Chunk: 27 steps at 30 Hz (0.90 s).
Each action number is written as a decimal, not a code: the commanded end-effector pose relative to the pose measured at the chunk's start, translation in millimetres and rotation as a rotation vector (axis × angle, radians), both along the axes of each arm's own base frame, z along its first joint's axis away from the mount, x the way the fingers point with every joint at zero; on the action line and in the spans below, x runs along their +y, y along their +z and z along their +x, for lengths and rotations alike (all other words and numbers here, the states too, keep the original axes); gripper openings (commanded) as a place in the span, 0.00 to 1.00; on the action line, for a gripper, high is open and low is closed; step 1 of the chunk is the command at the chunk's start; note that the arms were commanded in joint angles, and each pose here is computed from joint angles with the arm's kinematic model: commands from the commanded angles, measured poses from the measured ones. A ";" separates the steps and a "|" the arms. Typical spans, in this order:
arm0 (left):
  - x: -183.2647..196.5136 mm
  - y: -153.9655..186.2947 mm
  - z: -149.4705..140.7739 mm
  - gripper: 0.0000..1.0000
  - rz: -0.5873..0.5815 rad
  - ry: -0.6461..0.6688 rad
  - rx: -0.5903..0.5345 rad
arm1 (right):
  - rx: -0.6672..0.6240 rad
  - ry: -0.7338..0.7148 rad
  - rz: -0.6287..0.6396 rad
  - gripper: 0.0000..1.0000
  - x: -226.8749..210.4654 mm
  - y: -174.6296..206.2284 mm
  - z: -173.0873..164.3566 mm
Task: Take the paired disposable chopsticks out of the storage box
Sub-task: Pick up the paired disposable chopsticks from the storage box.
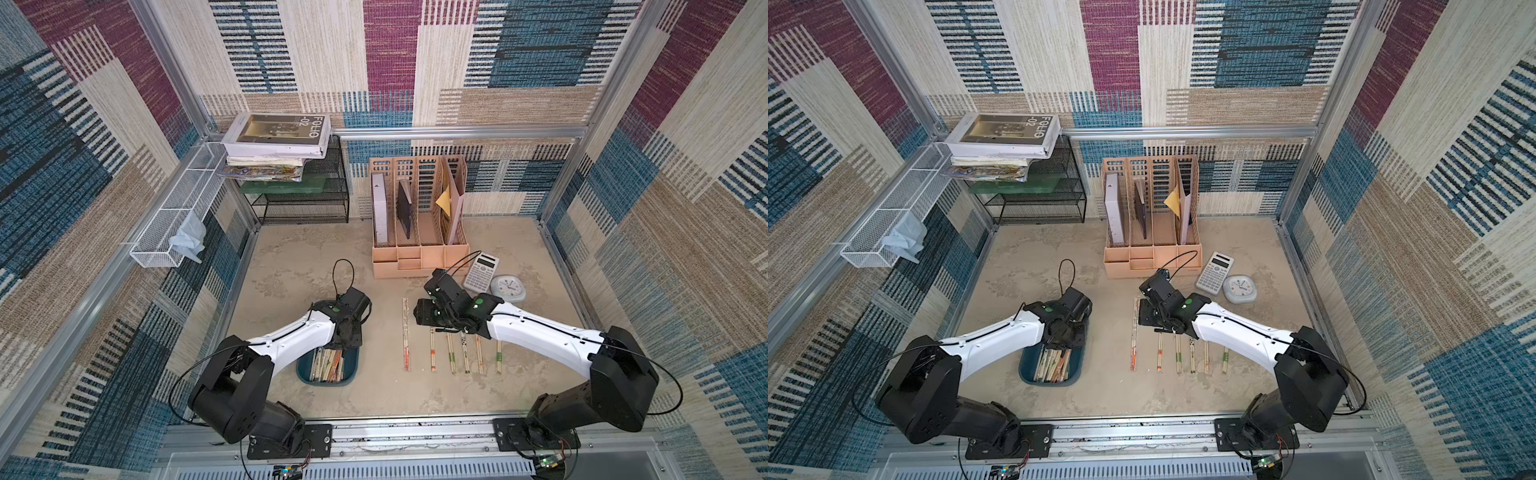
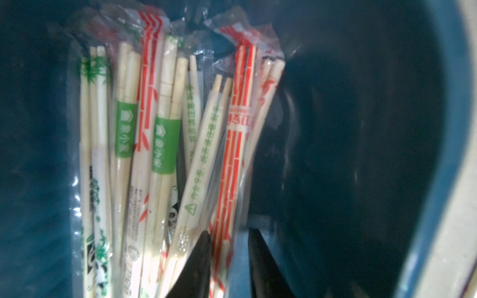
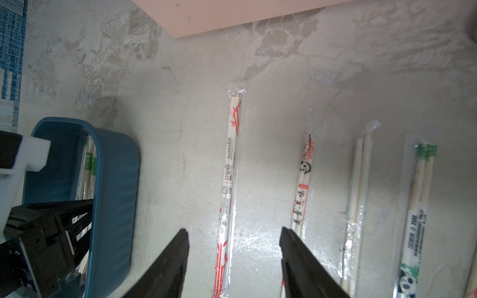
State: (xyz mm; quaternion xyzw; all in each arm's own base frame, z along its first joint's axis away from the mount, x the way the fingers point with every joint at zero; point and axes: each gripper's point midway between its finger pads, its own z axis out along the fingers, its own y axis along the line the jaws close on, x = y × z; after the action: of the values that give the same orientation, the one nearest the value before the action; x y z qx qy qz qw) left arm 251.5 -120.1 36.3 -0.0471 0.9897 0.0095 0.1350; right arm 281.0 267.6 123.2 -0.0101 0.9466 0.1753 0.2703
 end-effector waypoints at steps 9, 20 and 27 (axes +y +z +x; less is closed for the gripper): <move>6.2 0.5 1.2 0.12 0.025 0.016 -0.020 | -0.011 0.000 0.007 0.60 2.3 4.2 1.5; 8.5 22.5 2.2 0.00 0.026 0.012 -0.050 | -0.018 0.014 0.006 0.60 7.3 8.7 1.5; 6.1 76.5 7.6 0.00 -0.025 -0.011 -0.155 | -0.040 0.035 0.019 0.60 13.4 17.1 5.3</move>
State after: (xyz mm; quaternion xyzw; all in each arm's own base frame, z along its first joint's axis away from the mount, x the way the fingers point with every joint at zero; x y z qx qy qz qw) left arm 262.8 -117.9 102.8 -0.0545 0.9758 -0.0141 0.2111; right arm 284.4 278.1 136.9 -0.0213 0.9412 0.1861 0.2813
